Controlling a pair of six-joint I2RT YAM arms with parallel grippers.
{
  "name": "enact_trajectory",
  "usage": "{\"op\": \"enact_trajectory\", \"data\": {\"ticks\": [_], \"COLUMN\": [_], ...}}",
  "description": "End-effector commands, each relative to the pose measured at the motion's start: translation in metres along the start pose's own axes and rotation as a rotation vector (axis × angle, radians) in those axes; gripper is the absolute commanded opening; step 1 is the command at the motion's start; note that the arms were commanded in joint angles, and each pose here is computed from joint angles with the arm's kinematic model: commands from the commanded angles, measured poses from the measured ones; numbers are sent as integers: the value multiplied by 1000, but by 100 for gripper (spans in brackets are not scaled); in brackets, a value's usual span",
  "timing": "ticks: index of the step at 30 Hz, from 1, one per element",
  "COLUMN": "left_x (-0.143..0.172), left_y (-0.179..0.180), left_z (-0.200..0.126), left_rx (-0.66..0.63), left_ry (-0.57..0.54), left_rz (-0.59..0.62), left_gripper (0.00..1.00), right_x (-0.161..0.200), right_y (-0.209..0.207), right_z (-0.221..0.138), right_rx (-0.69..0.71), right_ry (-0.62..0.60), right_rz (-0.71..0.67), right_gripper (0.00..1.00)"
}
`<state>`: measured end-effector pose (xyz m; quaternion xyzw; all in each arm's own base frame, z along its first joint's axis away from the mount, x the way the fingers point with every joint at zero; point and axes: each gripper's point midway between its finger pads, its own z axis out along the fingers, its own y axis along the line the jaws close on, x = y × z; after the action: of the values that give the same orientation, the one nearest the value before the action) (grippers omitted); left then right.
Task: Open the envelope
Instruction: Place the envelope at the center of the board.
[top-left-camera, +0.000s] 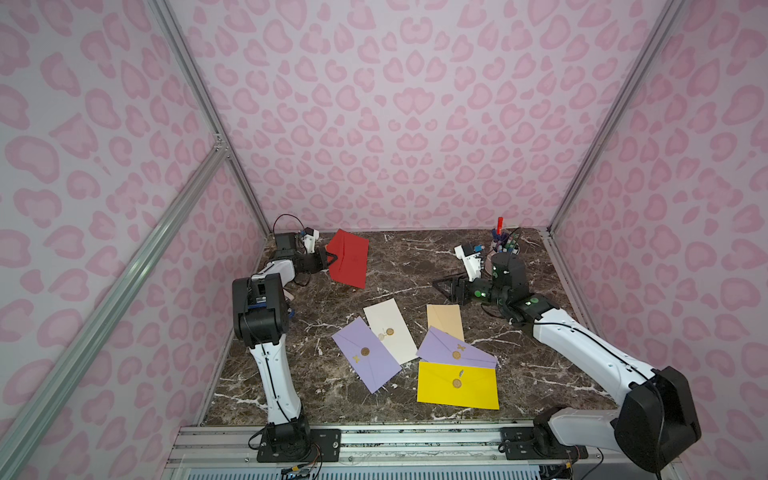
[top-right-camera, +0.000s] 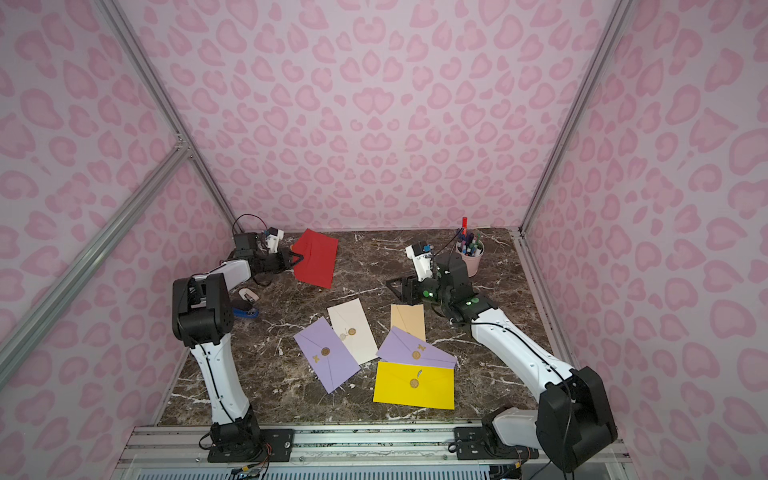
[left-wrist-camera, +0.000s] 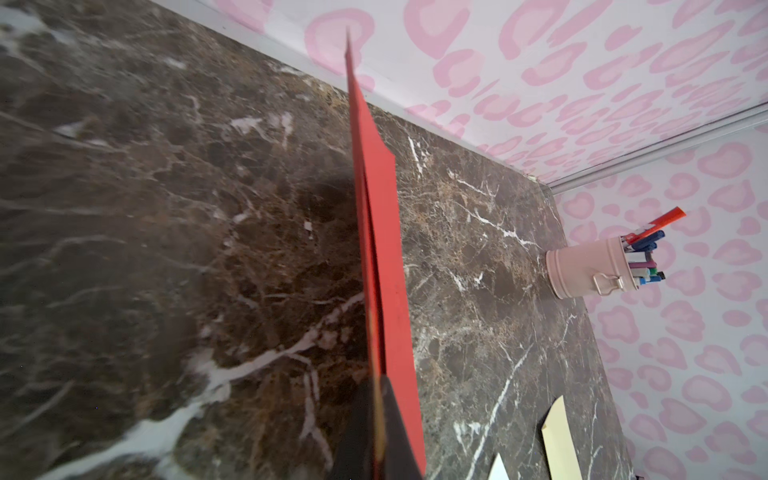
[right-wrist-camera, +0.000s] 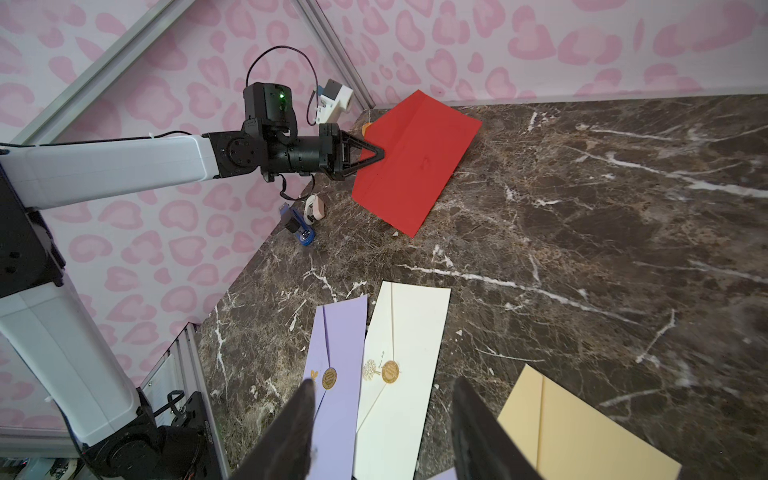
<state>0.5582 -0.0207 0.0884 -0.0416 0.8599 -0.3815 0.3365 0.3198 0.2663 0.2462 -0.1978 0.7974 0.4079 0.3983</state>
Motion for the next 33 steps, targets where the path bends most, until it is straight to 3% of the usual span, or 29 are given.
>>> {"op": "enact_trajectory", "data": {"ticks": [1,7,18,26,33], "left_x": [2,-1,1,2,-11], "left_y": [17,54,68,76,76], "left_z": [-6,-12,-12,-18,-37], "left_rx": [-21,-65,-126,-197,-314], "left_ry": [20,50,83,93,75], "left_rz": [-9,-56,-60,-56,-39], "left_gripper": [5,5,4,41,48], "right_x": [-1,-1,-1,-3,-7], "right_y": [2,-3,-6,-2,2], "right_z": [1,0,2,0,-4], "right_rx": [-15,-5,-9,-17,-19], "right_ry": [-2,8,11,11,2], "right_rz": [-11,-14,-3,-7,-15], "right_gripper": [53,53,53,53,53]}}
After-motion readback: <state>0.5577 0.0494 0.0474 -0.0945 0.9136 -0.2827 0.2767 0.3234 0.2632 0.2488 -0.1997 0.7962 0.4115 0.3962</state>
